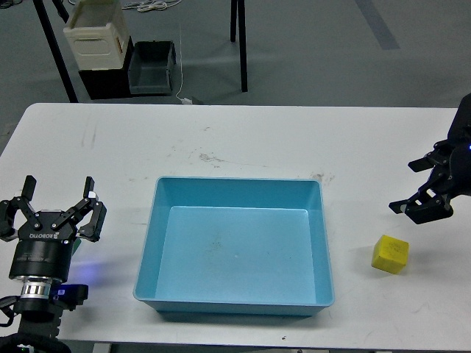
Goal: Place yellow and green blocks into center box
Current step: 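Lower the right gripper onto the yellow cube and close on it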
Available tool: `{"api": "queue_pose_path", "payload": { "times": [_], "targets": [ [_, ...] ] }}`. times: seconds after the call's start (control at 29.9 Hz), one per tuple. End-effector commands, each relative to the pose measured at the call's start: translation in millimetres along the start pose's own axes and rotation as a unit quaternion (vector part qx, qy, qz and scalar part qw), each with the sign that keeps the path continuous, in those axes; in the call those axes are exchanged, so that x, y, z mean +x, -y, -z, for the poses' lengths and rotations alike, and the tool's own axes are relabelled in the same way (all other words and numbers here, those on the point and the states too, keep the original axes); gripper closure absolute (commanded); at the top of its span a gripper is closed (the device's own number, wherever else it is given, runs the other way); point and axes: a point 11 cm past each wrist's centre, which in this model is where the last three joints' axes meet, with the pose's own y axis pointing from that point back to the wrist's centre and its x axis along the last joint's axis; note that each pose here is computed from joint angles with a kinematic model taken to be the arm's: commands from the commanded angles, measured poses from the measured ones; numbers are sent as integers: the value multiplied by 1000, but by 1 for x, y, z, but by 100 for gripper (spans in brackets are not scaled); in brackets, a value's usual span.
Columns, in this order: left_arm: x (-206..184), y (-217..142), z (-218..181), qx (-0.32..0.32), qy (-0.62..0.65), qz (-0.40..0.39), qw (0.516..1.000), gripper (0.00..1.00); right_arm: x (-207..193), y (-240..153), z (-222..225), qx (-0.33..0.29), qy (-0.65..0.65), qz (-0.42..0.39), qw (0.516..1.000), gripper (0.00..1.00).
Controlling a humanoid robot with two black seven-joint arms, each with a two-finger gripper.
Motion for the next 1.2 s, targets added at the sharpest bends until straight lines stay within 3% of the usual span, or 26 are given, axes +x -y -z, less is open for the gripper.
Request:
{"api": "queue_pose_path", "payload": {
  "times": [0.0,0.23,1.17],
  "targets": [
    [1,-1,0,-1,0,-1,1000,0,-19,13,9,18,11,22,1000,0],
    [1,-1,1,1,0,-2,1000,0,-33,46,30,53,-26,58,997,0],
    [3,-1,-2,-3,1,-4,1000,0,-56,86,43,77,-62,117,988,0]
  ]
}}
